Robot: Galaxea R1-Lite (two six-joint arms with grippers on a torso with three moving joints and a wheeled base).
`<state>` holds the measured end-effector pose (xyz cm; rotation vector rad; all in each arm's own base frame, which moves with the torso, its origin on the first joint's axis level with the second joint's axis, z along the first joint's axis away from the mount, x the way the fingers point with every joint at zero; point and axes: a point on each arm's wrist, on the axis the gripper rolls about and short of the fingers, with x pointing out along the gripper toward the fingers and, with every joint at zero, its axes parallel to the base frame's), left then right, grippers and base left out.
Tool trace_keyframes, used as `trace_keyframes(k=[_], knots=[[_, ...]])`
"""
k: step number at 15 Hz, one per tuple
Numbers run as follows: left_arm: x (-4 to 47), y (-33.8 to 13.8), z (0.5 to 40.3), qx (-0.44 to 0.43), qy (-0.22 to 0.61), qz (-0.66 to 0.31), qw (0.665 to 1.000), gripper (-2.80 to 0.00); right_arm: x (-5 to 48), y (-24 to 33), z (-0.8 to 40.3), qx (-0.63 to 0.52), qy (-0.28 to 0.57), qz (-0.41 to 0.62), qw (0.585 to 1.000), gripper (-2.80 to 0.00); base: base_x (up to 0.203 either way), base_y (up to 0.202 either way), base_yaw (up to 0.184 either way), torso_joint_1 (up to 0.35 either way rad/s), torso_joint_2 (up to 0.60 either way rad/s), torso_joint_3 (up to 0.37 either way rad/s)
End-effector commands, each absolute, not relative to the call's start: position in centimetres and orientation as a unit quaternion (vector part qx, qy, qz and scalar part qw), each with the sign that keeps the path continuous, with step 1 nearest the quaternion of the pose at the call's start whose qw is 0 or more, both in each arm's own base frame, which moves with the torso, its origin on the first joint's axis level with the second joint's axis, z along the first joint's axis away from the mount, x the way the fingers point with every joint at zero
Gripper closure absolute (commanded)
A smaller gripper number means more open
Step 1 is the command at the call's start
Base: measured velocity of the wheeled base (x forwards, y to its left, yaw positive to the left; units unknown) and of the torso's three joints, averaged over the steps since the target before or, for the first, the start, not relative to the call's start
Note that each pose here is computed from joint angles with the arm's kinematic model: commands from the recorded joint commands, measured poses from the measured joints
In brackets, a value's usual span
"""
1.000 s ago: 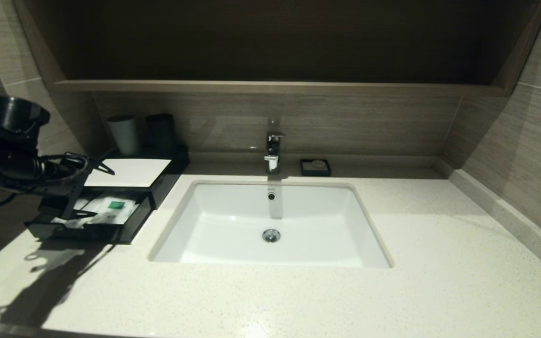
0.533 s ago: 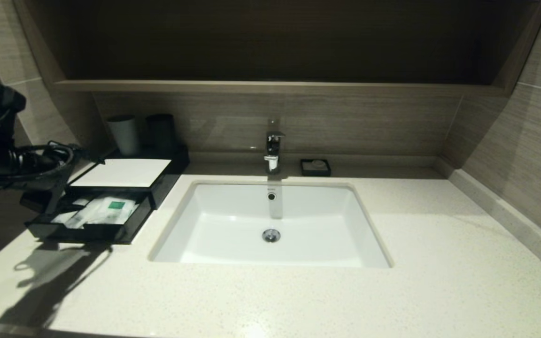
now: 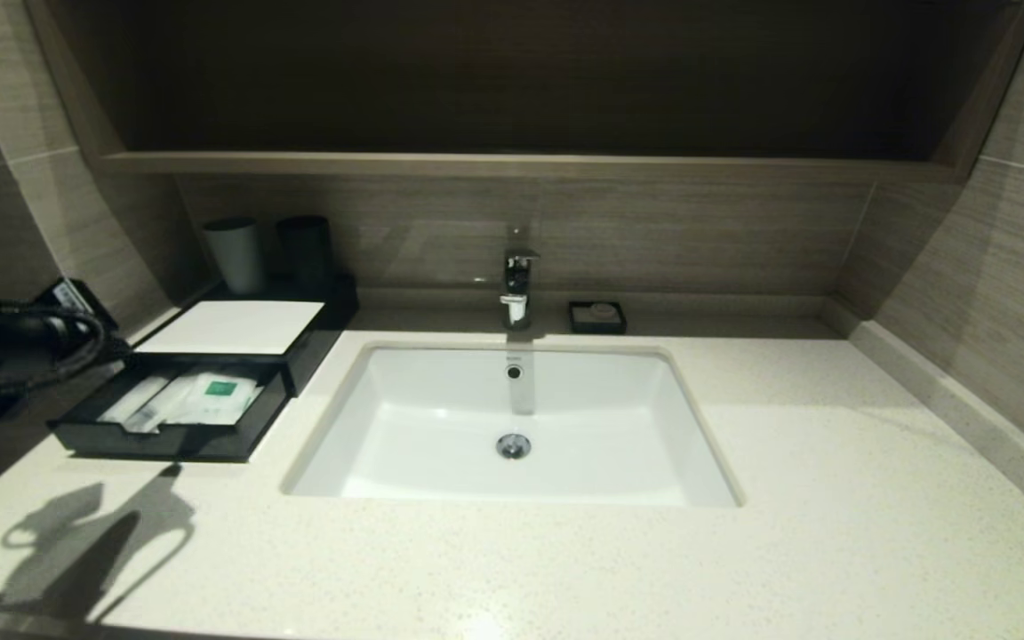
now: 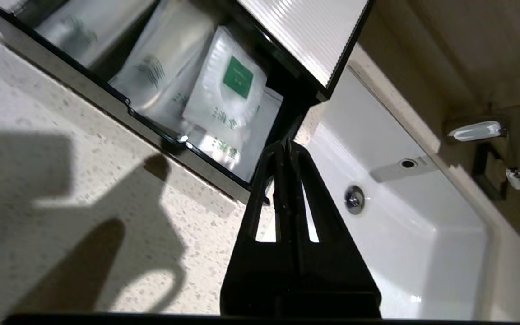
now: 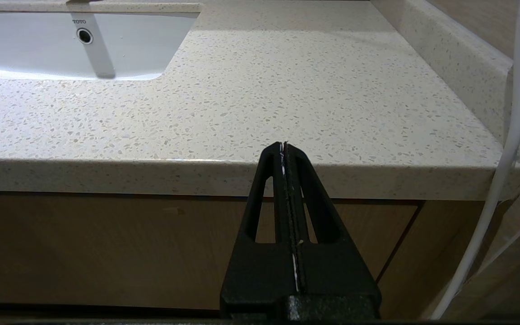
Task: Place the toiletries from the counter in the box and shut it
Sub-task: Close the drawer
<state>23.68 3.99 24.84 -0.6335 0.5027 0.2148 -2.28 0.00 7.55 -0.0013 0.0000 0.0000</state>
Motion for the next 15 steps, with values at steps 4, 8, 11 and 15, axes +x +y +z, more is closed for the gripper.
trace_keyframes(k=[4, 8, 11, 15], knots=[[21.3, 4.3, 24.0, -0.197, 0.226, 0.091, 0.950, 0.00, -2.3, 0.0, 7.5, -0.001, 0.000, 0.000, 1.000, 0.00, 0.000, 0.000, 0.000, 0.000, 0.00, 0.000], [20.3, 5.5, 23.9, -0.110, 0.203, 0.095, 0.968, 0.00, -2.3, 0.0, 7.5, -0.001, 0.000, 0.000, 1.000, 0.00, 0.000, 0.000, 0.000, 0.000, 0.00, 0.000], [19.9, 5.5, 23.1, -0.108, 0.214, 0.095, 0.966, 0.00, -2.3, 0.0, 7.5, -0.001, 0.000, 0.000, 1.000, 0.00, 0.000, 0.000, 0.000, 0.000, 0.00, 0.000], [19.2, 5.3, 21.0, -0.094, 0.251, 0.087, 0.959, 0.00, -2.3, 0.0, 7.5, -0.001, 0.000, 0.000, 1.000, 0.00, 0.000, 0.000, 0.000, 0.000, 0.00, 0.000]])
